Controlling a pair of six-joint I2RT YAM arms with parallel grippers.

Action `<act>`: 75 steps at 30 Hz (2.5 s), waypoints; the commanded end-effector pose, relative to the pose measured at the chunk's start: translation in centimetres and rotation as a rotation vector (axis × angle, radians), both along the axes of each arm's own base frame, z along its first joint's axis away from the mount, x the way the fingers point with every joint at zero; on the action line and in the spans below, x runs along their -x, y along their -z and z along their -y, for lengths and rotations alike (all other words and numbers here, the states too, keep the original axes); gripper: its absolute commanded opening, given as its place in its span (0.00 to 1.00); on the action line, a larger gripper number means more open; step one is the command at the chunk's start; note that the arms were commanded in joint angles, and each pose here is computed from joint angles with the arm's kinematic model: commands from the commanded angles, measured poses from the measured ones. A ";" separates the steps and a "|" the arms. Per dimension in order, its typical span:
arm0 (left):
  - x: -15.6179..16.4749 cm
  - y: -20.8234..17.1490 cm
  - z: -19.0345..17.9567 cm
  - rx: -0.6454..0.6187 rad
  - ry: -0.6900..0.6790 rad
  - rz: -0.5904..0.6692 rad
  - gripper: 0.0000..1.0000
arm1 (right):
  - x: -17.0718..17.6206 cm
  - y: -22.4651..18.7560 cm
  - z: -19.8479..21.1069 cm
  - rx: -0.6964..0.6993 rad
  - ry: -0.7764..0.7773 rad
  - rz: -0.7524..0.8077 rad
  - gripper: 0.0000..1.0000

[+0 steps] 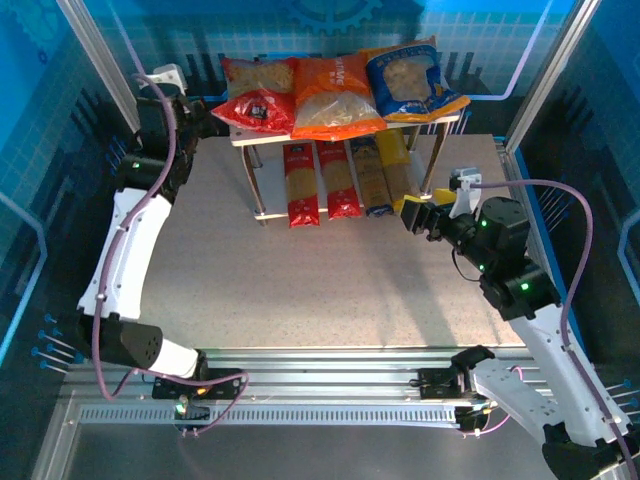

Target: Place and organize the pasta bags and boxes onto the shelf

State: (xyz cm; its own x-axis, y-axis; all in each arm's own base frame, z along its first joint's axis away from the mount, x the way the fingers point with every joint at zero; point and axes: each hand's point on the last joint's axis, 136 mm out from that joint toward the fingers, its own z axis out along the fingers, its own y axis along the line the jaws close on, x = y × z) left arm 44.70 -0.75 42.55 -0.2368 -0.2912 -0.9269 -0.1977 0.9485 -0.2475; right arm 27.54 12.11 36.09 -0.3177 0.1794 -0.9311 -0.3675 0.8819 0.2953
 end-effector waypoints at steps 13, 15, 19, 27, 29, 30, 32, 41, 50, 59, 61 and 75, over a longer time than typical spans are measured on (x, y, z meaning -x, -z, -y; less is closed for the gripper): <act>-3.0 2.5 1.0 0.080 0.083 -0.078 0.09 | 0.2 -0.7 0.2 -0.011 0.004 0.010 0.77; -2.8 2.7 1.5 0.097 0.107 -0.082 0.09 | 0.2 -0.7 0.1 -0.015 -0.001 0.010 0.77; -2.5 2.8 2.7 0.138 0.165 -0.090 0.09 | 0.1 -0.7 0.0 -0.023 -0.002 0.009 0.77; -2.6 4.0 5.0 0.181 0.247 -0.129 0.10 | 0.2 -0.6 -0.1 -0.034 -0.009 0.006 0.77; -2.4 4.4 5.5 0.192 0.264 -0.141 0.10 | 0.3 -0.7 0.0 -0.032 -0.005 0.009 0.77; -2.3 4.7 5.5 0.190 0.264 -0.146 0.10 | 0.3 -0.7 0.0 -0.031 -0.003 0.009 0.77; -2.1 5.1 5.4 0.189 0.262 -0.154 0.10 | 0.3 -0.6 0.0 -0.031 -0.003 0.008 0.77; -0.5 4.5 2.6 0.123 0.190 -0.150 0.24 | 0.3 -0.4 0.1 -0.024 0.001 0.002 0.77; 1.7 3.1 0.1 0.079 0.135 -0.127 0.28 | 0.1 -0.5 0.5 -0.007 0.026 -0.002 0.77; 5.8 6.2 1.1 0.081 0.195 -0.168 0.35 | -0.3 0.1 3.0 0.099 0.151 -0.043 0.81; 7.0 7.9 1.4 0.097 0.214 -0.170 0.36 | -0.7 1.1 3.6 0.129 0.187 -0.074 0.83; 12.3 20.4 1.6 0.145 0.213 -0.200 0.99 | -1.6 8.0 6.9 0.183 0.327 -0.244 0.89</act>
